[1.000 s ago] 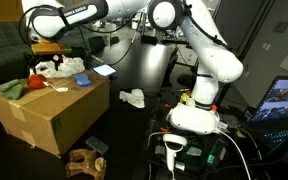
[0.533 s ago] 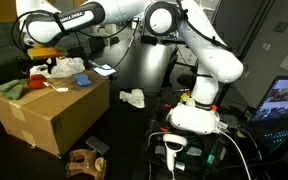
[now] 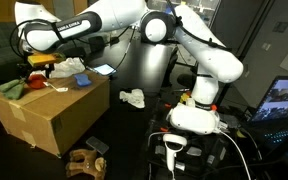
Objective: Put the objects on the table on top of the box and put the objects on the box on the table
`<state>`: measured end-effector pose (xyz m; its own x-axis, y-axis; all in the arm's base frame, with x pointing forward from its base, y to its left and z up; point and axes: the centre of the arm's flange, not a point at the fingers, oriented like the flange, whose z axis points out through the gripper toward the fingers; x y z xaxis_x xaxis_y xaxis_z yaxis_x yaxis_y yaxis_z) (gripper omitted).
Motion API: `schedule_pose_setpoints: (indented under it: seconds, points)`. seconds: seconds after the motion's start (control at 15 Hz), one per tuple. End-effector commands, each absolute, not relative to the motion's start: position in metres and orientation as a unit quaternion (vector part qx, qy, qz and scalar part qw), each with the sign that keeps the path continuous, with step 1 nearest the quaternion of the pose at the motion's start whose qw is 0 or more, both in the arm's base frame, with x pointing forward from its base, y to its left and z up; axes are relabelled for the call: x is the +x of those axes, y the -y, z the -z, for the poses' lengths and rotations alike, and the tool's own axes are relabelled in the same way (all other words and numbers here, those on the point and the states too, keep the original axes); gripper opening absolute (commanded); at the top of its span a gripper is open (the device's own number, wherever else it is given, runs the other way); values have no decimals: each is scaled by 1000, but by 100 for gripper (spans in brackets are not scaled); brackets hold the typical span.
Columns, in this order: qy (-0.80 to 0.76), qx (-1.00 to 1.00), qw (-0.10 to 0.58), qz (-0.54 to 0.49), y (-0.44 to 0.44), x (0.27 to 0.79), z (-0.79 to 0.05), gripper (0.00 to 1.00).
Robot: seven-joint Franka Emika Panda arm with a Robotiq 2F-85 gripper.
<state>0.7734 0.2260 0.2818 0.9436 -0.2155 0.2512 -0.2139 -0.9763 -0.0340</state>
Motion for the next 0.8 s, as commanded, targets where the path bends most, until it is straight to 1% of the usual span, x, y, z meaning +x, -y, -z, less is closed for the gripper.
schedule_pose_setpoints:
  seconds: [0.0, 0.33, 0.4, 0.47, 0.53, 0.6, 0.73]
  points:
    - [-96, -986, 13, 136, -235, 802, -279, 100]
    - [-97, -986, 14, 137, -233, 807, -275, 100]
    - [-98, -986, 13, 137, -233, 808, -275, 95]
    - [-98, -986, 12, 136, -232, 808, -274, 76]
    - [-99, -986, 11, 136, -232, 809, -274, 71]
    - [-100, -986, 10, 135, -231, 809, -274, 70]
    - [-101, -986, 9, 135, -231, 809, -274, 54]
